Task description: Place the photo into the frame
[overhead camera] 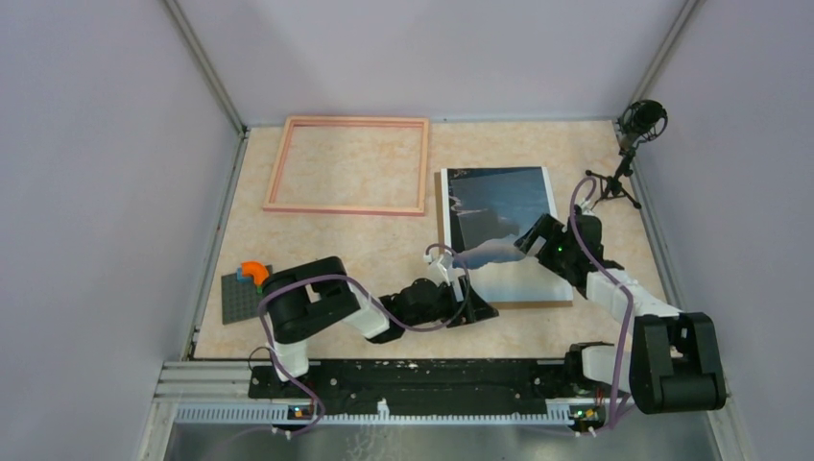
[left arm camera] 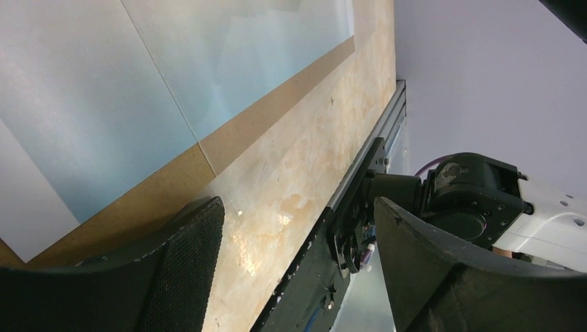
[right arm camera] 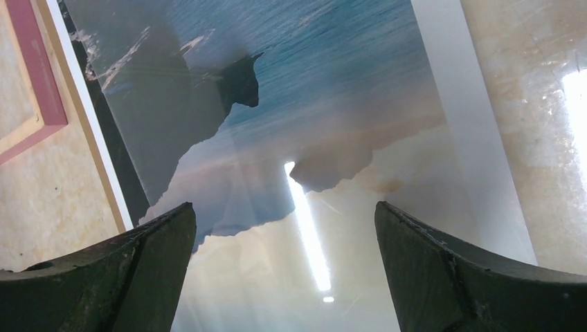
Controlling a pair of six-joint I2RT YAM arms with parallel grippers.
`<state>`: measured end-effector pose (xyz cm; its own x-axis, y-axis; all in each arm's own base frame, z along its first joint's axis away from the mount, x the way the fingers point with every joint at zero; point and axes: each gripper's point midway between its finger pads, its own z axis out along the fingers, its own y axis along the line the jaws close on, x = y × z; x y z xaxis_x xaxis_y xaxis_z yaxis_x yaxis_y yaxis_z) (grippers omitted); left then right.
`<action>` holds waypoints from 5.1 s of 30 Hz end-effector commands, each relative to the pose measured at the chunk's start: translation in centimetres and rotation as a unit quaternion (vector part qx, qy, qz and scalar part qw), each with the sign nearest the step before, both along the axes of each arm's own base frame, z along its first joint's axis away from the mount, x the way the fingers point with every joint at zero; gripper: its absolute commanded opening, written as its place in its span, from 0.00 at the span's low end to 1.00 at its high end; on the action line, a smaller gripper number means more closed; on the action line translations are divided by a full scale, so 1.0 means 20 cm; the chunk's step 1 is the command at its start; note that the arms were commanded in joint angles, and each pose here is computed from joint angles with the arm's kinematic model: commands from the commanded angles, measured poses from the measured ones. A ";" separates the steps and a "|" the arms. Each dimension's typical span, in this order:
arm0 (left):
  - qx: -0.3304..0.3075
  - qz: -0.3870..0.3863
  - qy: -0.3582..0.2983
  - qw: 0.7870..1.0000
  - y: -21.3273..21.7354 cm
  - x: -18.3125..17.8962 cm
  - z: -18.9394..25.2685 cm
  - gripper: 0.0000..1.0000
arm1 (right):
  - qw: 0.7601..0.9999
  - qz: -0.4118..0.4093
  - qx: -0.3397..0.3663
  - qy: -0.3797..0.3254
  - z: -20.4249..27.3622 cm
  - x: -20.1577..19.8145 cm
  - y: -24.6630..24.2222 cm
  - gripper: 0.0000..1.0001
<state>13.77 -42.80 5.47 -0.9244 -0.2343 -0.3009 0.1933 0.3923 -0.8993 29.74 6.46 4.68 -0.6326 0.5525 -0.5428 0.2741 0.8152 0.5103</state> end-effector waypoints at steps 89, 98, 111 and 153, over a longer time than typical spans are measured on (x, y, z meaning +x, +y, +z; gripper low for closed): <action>-0.197 0.327 0.108 0.918 1.21 0.64 0.50 0.00 | 0.955 -0.006 0.293 0.035 0.19 -0.39 0.93 0.99; -0.210 0.290 0.111 0.927 1.16 0.61 0.53 0.00 | 0.948 -0.044 0.315 0.002 0.26 -0.41 0.94 0.99; -0.167 0.348 0.067 0.920 1.28 0.64 0.49 0.00 | 0.968 -0.042 0.237 -0.069 0.31 -0.49 0.64 0.99; -0.174 0.277 0.107 0.939 1.20 0.64 0.54 0.00 | 0.856 -0.256 0.434 -0.118 0.43 -0.38 0.73 0.17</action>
